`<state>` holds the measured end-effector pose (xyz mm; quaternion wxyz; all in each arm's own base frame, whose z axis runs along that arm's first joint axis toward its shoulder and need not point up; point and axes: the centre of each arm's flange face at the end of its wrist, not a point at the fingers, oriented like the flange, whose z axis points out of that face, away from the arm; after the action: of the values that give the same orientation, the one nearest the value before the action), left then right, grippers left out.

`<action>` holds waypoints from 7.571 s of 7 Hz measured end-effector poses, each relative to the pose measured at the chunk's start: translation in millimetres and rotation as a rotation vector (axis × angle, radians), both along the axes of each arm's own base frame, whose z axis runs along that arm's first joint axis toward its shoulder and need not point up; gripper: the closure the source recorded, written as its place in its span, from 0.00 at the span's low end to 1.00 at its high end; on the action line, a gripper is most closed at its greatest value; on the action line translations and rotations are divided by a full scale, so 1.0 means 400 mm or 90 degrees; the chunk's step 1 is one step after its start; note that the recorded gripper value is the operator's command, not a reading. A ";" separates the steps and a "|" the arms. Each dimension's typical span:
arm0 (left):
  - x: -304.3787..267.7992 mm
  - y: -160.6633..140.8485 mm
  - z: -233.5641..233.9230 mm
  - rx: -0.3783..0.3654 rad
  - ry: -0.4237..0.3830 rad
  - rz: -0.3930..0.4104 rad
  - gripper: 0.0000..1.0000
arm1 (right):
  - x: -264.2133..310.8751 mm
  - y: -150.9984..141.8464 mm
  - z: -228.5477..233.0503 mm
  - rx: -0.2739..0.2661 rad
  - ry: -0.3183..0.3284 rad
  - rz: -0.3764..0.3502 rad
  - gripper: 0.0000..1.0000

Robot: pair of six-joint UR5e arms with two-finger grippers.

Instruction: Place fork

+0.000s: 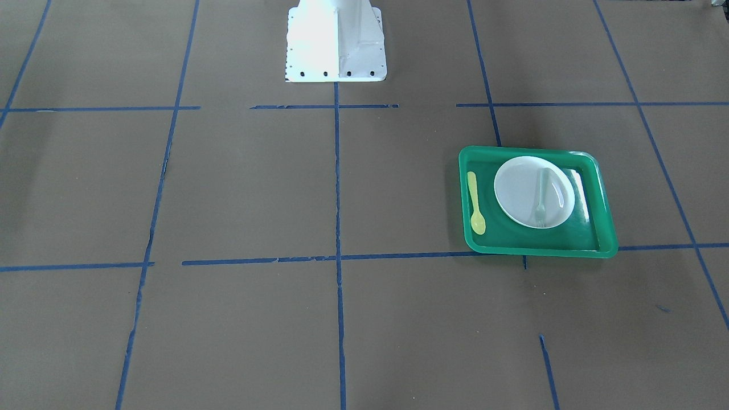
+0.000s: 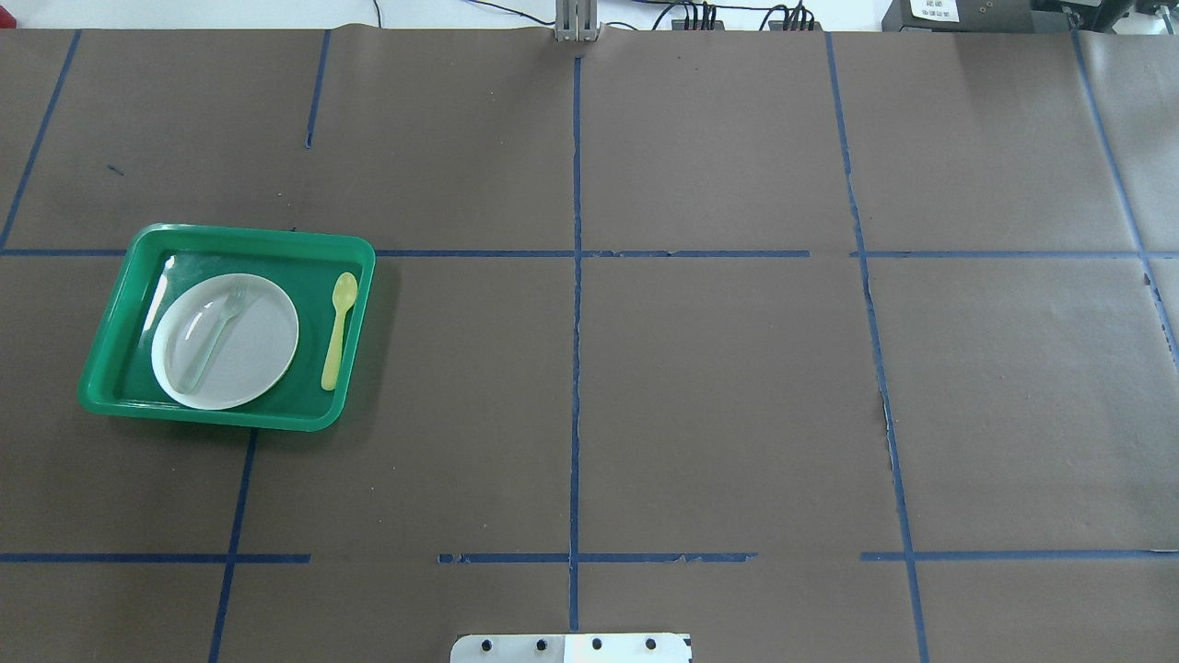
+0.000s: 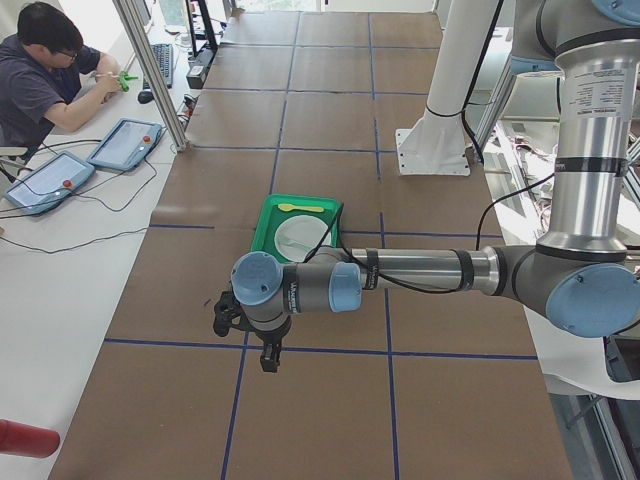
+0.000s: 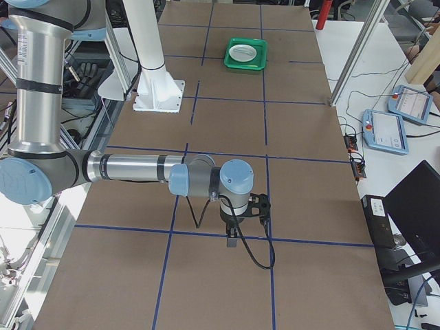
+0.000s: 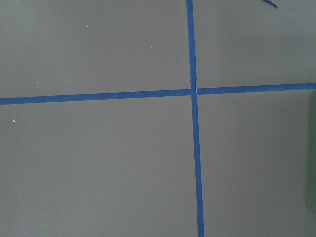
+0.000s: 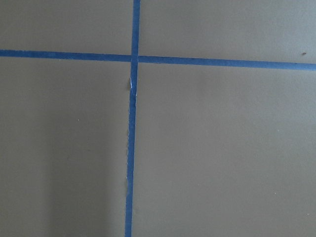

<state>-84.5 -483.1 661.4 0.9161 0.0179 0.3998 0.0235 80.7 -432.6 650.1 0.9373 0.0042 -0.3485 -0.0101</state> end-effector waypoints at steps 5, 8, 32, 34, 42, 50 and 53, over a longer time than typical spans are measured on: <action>0.012 -0.044 -0.068 0.054 -0.047 0.010 0.00 | 0.000 0.000 0.000 0.000 0.000 0.000 0.00; 0.209 -0.076 -0.239 0.055 -0.028 -0.020 0.00 | 0.000 0.000 0.000 0.000 0.000 0.000 0.00; 1.053 0.003 -0.378 0.011 0.019 -0.035 1.00 | 0.000 0.000 0.000 0.000 0.000 0.000 0.00; 1.046 0.006 -0.380 0.015 0.020 -0.033 1.00 | 0.000 0.000 0.000 0.000 0.000 0.000 0.00; 0.849 -0.028 -0.314 0.080 -0.006 -0.028 1.00 | 0.000 0.000 0.000 0.000 0.000 0.000 0.00; 0.777 -0.060 -0.293 0.098 -0.013 -0.029 0.00 | 0.000 0.000 0.000 0.000 0.000 0.000 0.00; 0.611 -0.115 -0.356 0.159 -0.015 -0.007 0.00 | 0.000 0.000 0.001 0.000 0.000 0.000 0.00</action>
<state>159.9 -529.2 519.1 0.9116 0.1337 0.3827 0.0680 80.7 -432.6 650.3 0.9373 0.0039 -0.3485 -0.0098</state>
